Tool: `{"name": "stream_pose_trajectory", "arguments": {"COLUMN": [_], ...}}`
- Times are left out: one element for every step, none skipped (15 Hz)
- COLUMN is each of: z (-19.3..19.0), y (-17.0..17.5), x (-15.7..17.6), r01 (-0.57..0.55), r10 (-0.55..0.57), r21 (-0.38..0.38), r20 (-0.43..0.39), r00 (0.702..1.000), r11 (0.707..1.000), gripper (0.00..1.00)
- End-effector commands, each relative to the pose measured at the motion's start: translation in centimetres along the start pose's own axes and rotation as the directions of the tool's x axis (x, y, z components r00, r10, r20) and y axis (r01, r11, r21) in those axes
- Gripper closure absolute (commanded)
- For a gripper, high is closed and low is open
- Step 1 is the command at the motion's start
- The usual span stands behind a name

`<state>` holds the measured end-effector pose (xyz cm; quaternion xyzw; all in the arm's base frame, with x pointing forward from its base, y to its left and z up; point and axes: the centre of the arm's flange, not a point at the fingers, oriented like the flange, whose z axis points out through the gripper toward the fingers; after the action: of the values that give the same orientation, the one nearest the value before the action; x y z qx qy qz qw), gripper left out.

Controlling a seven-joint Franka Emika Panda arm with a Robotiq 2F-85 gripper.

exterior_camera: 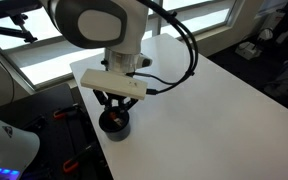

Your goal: Move the marker to the table on the right side of the mug

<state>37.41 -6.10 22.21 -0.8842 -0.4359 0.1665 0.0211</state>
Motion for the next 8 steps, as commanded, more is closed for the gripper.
{"name": "stream_pose_trajectory", "arguments": {"z": [-0.6, -0.72, -0.78, -0.84, -0.89, -0.9, -0.93, -0.99], "y": [1.15, 1.31, 1.45, 1.58, 1.7, 1.78, 1.82, 1.84], "x": [-0.24, -0.32, -0.4, -0.44, -0.49, -0.53, -0.55, -0.57], "r01": [-0.041, -0.046, -0.051, -0.059, -0.067, -0.07, -0.075, -0.083], "r10": [0.041, 0.046, 0.051, 0.059, 0.067, 0.07, 0.075, 0.084], "r21": [-0.01, -0.013, -0.015, -0.016, -0.016, -0.016, -0.016, -0.015], "r20": [0.008, 0.007, 0.006, 0.006, 0.006, 0.006, 0.007, 0.007], "r00": [0.999, 0.999, 0.999, 0.998, 0.998, 0.998, 0.997, 0.996], "r11": [0.999, 0.999, 0.999, 0.998, 0.998, 0.997, 0.997, 0.996], "gripper": [0.93, 0.93, 0.93, 0.93, 0.93, 0.93, 0.93, 0.93]}}
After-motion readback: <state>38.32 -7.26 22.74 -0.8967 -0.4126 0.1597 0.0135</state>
